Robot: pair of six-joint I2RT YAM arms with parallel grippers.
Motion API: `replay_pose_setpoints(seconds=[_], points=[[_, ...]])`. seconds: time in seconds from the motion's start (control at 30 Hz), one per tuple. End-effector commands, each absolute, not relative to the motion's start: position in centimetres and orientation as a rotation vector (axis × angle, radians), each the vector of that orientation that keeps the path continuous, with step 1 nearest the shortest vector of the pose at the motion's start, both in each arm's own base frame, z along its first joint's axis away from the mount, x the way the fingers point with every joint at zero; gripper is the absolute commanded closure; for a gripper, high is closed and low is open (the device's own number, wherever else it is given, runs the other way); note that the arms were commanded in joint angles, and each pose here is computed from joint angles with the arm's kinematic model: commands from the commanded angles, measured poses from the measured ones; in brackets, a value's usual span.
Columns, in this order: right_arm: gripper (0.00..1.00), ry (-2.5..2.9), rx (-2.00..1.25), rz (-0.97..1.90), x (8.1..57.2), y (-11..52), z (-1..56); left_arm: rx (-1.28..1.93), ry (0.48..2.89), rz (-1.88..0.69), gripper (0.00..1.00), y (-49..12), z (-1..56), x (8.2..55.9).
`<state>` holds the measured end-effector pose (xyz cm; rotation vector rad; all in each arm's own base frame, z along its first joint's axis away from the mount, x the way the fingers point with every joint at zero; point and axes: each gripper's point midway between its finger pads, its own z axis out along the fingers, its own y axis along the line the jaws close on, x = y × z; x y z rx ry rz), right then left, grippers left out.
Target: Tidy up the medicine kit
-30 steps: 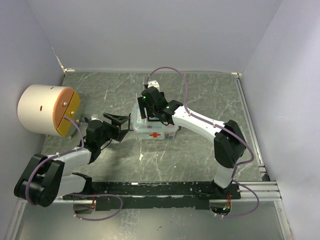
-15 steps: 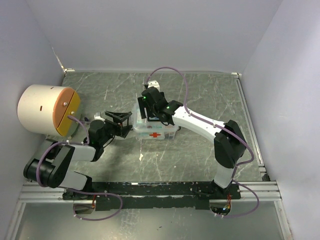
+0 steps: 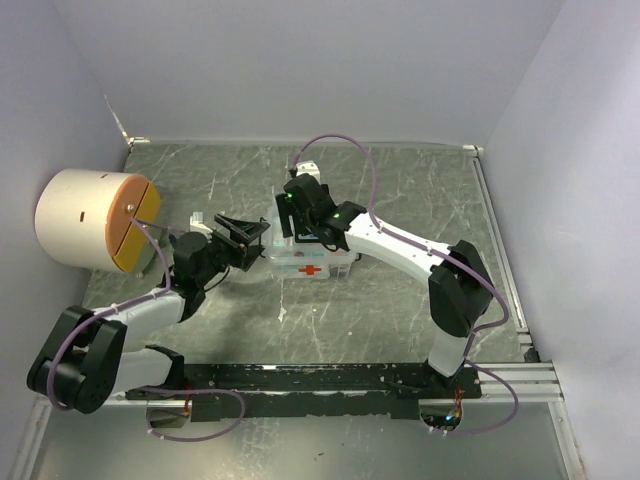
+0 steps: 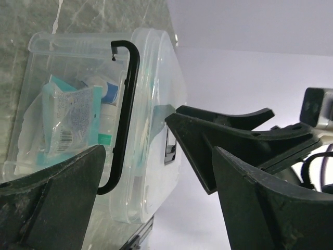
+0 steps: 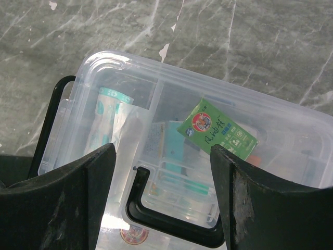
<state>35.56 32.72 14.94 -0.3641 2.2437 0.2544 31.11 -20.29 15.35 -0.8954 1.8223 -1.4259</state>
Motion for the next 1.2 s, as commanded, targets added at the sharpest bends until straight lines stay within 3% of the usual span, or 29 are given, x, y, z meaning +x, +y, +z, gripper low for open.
replay_pose_setpoints(seconds=[0.0,0.27,0.63,0.8,1.0,1.17], points=[[0.27,2.421,-0.412,0.176,32.6,30.9,9.8,-0.764,1.94,-1.327,0.07,-21.1,14.6,30.1],[0.28,2.42,-0.406,0.176,32.7,30.9,9.9,-0.668,2.057,-1.146,0.13,-21.0,13.4,29.4],[0.28,2.417,-0.401,0.17,32.8,30.8,10.0,-0.538,2.145,-0.945,0.42,-20.8,11.6,29.4],[0.28,2.417,-0.398,0.163,32.7,30.7,10.0,-0.495,2.159,-0.93,0.51,-21.0,11.1,29.2],[0.28,2.411,-0.393,0.161,32.8,30.7,10.1,-0.446,2.198,-0.88,0.56,-21.1,10.7,29.0],[0.28,2.401,-0.378,0.168,33.0,30.6,10.6,-0.439,2.224,-0.819,0.51,-20.7,10.4,29.1]])
